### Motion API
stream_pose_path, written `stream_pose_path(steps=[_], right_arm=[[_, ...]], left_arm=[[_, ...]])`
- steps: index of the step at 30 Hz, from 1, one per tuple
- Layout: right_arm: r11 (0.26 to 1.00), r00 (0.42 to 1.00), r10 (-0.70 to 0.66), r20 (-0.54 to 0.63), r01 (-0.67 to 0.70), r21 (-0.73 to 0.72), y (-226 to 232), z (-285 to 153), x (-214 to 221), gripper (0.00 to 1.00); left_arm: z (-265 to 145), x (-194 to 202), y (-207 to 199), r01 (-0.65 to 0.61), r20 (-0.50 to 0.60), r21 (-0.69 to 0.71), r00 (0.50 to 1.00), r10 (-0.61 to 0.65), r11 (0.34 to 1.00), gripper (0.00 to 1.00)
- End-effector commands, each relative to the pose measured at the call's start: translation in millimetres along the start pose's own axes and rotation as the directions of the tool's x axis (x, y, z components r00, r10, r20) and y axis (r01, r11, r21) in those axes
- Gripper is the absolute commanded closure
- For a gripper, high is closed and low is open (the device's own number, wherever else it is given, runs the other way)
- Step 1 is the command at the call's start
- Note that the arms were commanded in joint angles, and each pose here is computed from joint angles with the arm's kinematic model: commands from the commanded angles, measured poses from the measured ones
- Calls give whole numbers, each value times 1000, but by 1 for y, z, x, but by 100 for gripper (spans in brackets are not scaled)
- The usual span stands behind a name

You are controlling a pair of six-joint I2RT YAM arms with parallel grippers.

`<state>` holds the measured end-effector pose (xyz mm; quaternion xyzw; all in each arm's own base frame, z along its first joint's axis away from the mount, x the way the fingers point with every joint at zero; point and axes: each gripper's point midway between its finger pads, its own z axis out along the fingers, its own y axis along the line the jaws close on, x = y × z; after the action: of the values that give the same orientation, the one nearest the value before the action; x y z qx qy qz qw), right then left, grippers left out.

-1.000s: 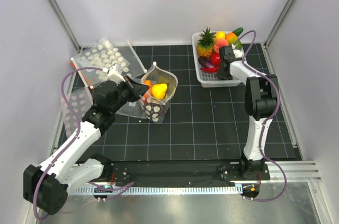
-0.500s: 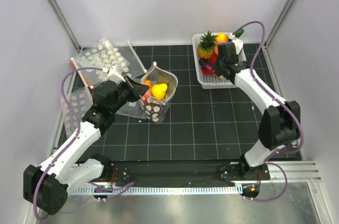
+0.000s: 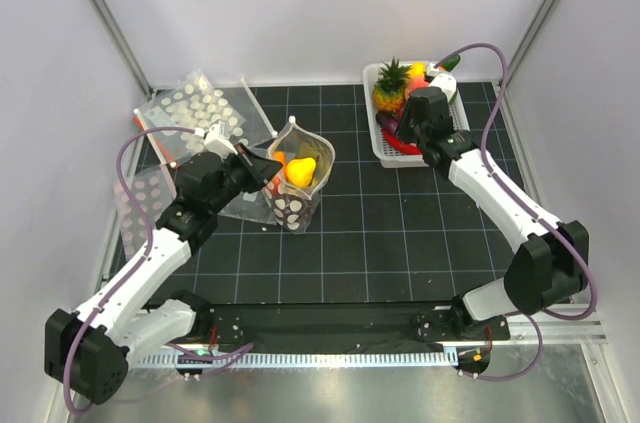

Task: Place the food in the zip-top bag and seal the zipper
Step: Pick up the fake fruit from the bin, then place the fake fruit in the zipper food storage bag.

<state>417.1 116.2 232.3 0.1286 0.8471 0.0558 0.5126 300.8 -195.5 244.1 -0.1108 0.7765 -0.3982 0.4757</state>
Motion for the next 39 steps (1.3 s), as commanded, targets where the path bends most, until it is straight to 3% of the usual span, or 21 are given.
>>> stream_pose_path(steps=[1,5,7,9,16,20,27,34,36,39], right_arm=[[984,995,7,100,11,-176,37,-21,-25,69],[905,980,-94,175,157,-395,89,-60,-28,71],[763,973,-118,198,217,-609,128,-90,-13,71],[645,958,-85,273,262,-718,148,-123,-20,70],[403,941,-121,316,338,-851,174,-173,2,73],[302,936,-151,319,350,-887,186,-186,16,73],[322,935,-206,287,342,-883,207,-171,36,73],[472,945,-235,226,314,-824,248,-115,65,72],[515,935,-297,195,329,-792,261,-98,80,52],[535,926,-324,194,349,-769,278,-105,93,35]], left_arm=[[0,-14,-14,-20,40,48,999,18,999,100],[1,-13,-13,-19,38,43,999,17,999,100],[1,-13,-12,-11,37,41,999,9,999,100],[1,-13,-11,-8,43,38,999,6,999,100],[0,-16,-6,-4,61,9,998,3,1000,100],[0,-16,-5,3,62,4,998,-3,1000,100],[-1,-16,-8,5,61,23,998,-6,1000,100],[-3,-15,-11,30,75,55,997,-34,998,100],[-5,-15,-13,33,78,64,996,-38,997,100],[-4,-13,-14,45,73,79,996,-51,996,100]])
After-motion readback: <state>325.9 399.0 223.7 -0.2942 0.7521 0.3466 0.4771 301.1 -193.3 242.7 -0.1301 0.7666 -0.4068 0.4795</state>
